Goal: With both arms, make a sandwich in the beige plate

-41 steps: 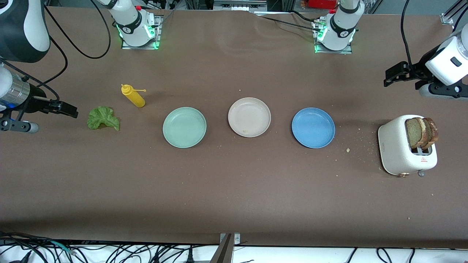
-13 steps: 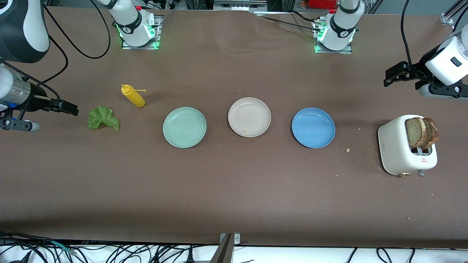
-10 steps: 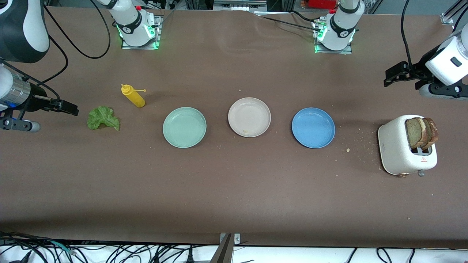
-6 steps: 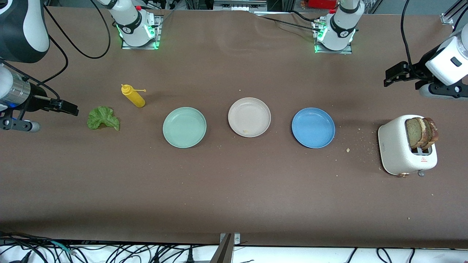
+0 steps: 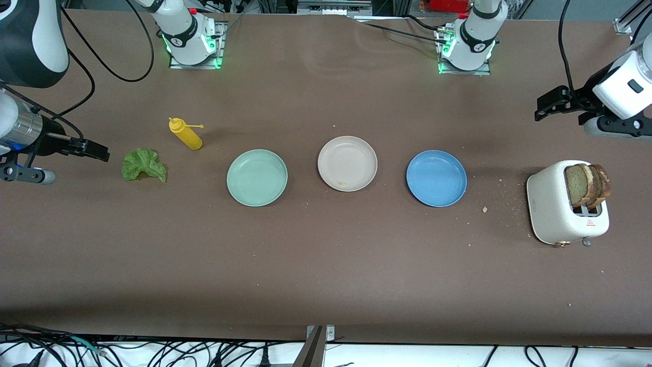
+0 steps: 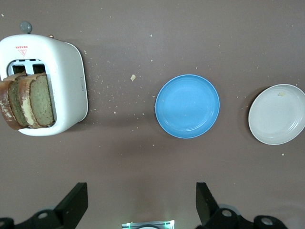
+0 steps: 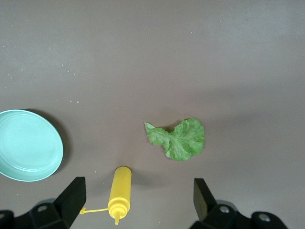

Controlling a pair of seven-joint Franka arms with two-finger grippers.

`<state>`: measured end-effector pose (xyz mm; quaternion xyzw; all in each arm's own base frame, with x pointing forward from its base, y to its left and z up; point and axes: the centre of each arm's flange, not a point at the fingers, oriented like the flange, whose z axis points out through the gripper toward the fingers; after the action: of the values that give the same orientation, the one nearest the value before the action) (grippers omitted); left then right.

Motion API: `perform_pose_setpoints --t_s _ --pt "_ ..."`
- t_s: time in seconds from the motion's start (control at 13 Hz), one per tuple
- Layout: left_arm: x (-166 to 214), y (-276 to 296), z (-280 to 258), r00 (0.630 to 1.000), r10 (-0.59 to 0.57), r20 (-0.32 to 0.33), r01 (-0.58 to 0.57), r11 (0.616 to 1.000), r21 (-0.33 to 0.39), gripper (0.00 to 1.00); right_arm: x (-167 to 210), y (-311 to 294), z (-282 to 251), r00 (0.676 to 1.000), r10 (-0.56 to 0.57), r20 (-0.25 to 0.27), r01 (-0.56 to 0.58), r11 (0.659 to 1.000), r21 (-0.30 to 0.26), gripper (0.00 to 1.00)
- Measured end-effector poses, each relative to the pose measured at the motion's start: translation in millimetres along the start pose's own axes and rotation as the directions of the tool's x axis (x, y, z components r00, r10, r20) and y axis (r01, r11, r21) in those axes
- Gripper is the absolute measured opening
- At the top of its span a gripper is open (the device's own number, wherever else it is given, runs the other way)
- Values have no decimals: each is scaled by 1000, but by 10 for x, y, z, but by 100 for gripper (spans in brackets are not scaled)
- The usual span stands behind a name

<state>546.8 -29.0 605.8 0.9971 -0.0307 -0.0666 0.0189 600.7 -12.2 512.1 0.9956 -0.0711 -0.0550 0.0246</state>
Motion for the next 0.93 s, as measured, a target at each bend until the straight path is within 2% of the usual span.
perform_pose_setpoints --t_s 0.93 --pt "0 0 0 1000 0 0 0 1000 0 100 -5 2 30 1000 0 7 0 1000 -1 100"
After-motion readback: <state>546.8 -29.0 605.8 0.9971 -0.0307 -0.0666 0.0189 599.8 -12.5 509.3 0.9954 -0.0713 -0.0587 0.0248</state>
